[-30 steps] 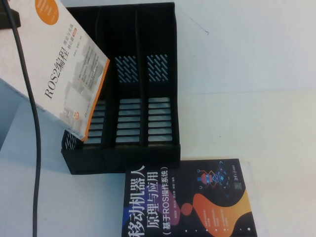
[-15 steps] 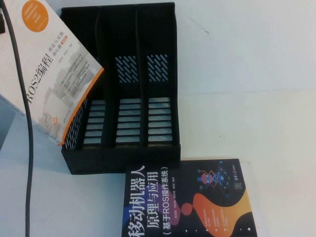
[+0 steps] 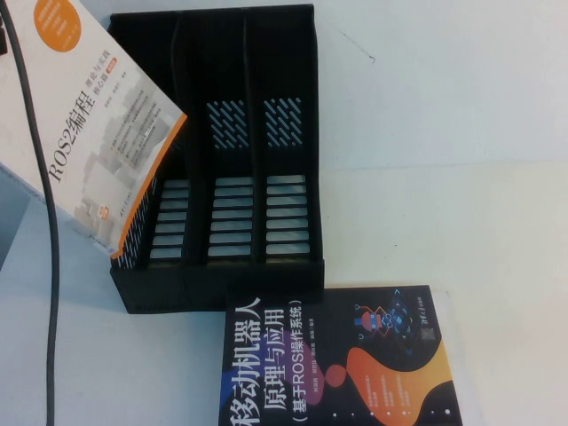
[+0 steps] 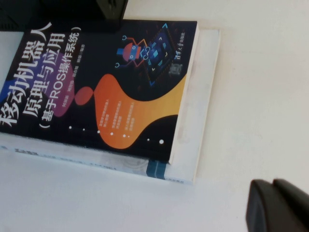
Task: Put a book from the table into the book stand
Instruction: Place the book on the book shelf
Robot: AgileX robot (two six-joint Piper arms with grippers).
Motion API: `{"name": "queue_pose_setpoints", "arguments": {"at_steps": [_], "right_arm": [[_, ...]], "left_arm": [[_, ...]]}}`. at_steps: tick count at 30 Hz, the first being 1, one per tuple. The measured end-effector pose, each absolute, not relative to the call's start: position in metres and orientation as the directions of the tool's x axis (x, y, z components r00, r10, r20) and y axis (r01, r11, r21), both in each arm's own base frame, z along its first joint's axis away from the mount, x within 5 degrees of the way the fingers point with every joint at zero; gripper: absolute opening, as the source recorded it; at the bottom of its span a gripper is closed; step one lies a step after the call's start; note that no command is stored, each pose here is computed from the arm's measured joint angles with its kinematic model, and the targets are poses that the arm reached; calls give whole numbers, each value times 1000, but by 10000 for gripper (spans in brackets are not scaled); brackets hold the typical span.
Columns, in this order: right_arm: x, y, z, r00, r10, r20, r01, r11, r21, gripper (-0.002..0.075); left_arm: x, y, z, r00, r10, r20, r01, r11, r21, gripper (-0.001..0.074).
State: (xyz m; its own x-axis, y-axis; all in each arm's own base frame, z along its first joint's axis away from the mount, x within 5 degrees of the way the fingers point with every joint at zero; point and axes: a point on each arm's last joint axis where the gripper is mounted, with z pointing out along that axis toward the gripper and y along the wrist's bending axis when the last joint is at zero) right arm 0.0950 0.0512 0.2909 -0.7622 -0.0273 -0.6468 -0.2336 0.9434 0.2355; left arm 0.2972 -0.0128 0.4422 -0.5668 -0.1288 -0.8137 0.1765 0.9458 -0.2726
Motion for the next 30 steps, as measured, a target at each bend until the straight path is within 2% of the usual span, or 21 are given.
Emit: {"name": "queue_pose_setpoints", "arguments": {"at_steps": [13, 21, 30], "right_arm": [[95, 52, 291, -764, -24, -645, -233, 942, 242, -1], [96, 52, 293, -749, -16, -662, -238, 939, 248, -1], [96, 53, 293, -748, -13, -664, -239, 938, 251, -1]], "left_arm": [[283, -10, 457, -551, -113, -827, 151, 961, -233, 101], [283, -16, 464, -526, -181, -831, 180, 931, -317, 101], [311, -19, 446, -553, -205, -808, 205, 906, -371, 101]]}}
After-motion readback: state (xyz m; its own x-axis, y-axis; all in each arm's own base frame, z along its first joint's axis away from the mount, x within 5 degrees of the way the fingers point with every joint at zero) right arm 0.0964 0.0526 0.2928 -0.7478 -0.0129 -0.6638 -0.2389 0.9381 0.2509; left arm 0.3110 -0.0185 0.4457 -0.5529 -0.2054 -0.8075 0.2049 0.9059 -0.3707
